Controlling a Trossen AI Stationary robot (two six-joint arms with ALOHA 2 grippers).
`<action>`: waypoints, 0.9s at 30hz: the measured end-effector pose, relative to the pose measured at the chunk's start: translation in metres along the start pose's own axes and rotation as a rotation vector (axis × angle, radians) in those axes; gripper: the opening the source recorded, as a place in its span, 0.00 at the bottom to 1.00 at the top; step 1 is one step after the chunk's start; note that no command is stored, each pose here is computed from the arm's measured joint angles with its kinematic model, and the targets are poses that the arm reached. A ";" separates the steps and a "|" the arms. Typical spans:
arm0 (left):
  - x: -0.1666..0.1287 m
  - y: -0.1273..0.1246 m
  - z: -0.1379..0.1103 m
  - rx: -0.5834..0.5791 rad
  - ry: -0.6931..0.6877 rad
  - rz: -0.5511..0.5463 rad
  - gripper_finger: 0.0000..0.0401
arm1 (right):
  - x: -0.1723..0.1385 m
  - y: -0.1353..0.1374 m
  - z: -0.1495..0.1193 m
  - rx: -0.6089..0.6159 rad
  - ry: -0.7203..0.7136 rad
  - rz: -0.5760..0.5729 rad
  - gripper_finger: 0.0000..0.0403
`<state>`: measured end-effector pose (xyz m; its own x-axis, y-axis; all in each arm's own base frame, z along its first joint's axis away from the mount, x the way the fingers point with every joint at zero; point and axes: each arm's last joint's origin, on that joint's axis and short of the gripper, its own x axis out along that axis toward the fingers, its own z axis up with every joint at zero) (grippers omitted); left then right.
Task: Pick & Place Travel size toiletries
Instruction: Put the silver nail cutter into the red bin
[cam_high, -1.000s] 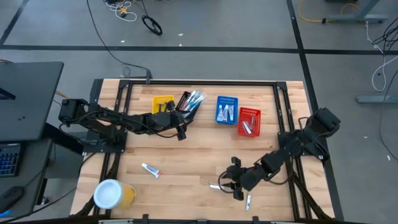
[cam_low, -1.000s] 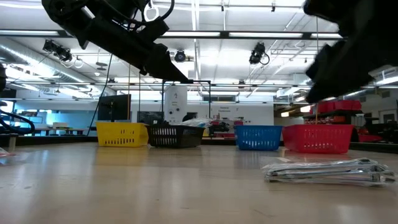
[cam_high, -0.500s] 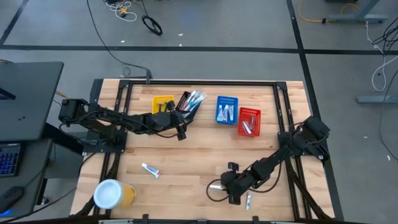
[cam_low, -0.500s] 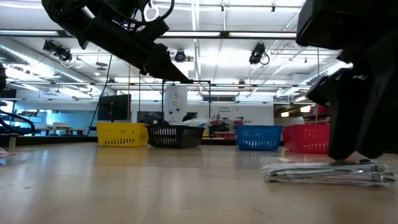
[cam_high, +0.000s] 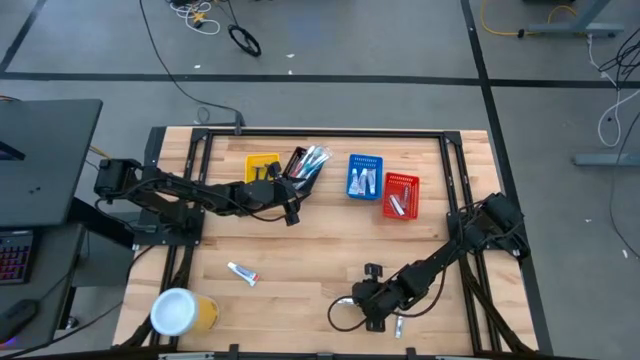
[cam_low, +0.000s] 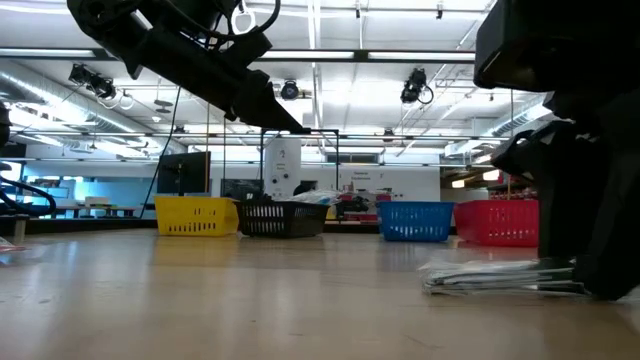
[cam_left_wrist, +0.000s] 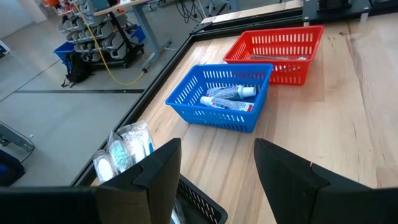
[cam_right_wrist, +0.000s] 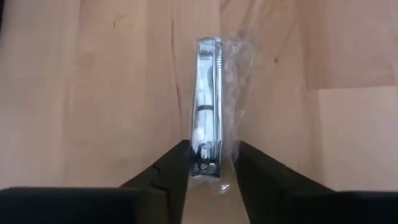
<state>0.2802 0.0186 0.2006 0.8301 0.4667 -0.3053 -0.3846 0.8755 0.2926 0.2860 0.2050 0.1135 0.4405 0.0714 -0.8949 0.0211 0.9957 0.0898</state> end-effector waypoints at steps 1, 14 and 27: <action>0.000 0.000 0.000 0.000 0.000 0.000 0.53 | 0.000 0.000 0.000 0.000 -0.001 -0.003 0.32; 0.000 0.000 0.000 0.000 0.000 0.000 0.53 | -0.012 -0.004 0.008 0.033 -0.052 0.007 0.16; 0.000 0.000 0.000 -0.017 -0.003 0.000 0.53 | -0.087 -0.066 0.020 0.158 -0.098 -0.390 0.16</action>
<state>0.2802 0.0186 0.2008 0.8312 0.4667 -0.3021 -0.3917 0.8772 0.2776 0.2642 0.1318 0.1937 0.4555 -0.3220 -0.8300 0.3369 0.9253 -0.1741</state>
